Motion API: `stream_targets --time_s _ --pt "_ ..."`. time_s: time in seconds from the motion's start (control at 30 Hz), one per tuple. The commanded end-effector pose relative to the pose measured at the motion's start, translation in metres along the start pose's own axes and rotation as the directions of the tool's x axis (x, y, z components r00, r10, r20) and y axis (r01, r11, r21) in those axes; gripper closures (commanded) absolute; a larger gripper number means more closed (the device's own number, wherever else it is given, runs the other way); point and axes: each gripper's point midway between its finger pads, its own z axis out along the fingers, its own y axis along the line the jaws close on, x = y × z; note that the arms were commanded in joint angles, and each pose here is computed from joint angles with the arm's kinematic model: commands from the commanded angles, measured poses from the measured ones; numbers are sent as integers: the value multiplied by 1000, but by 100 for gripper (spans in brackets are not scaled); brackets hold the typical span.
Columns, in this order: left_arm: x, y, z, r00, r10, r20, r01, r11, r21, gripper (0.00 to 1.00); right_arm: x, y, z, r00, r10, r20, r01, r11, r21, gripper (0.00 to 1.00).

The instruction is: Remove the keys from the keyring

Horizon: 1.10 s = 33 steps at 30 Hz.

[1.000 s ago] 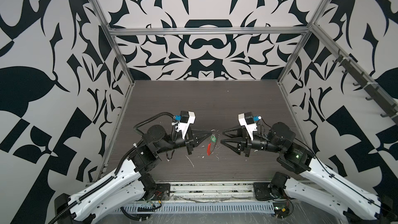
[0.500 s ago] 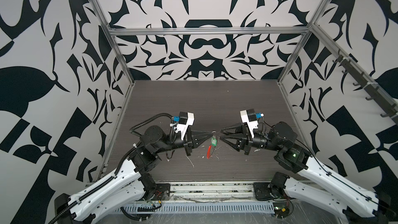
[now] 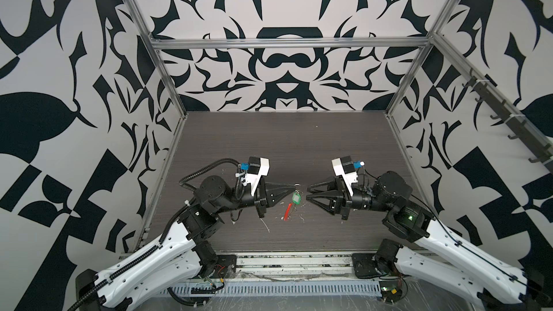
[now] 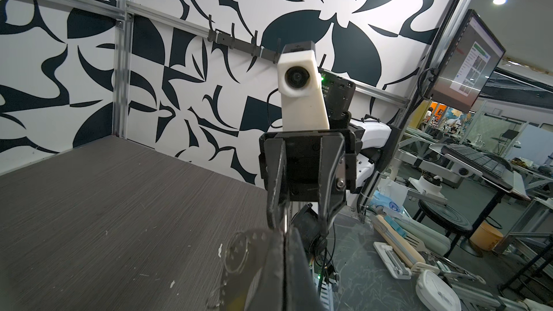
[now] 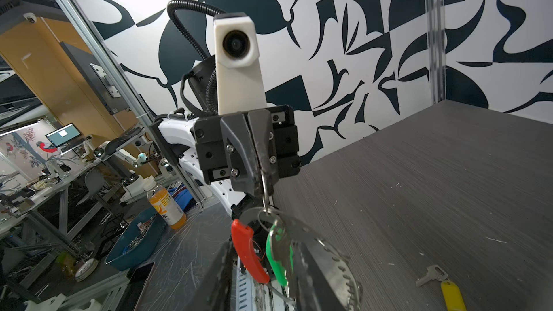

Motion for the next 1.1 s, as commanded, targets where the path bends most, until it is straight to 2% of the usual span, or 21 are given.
stream_targets --time_s 0.0,0.27,0.53,0.77,1.07 --pt "-10 -8 -2 999 34 37 -35 999 26 100 7 -3 0 999 -20 -28 20 1000 15 60" --pt "-11 -11 1 999 25 30 -27 998 49 100 14 -13 7 998 -9 -55 12 999 44 58" --pt "-12 -8 1 999 19 39 -20 999 34 100 15 -1 17 997 -35 -75 34 999 -12 61" --pt "-14 -4 0 998 19 57 -19 1000 9 100 16 -3 20 994 -83 -71 87 995 58 60" --pt "-13 -3 1 998 12 54 -12 1000 8 100 0 -3 25 992 -127 -27 128 988 89 61"
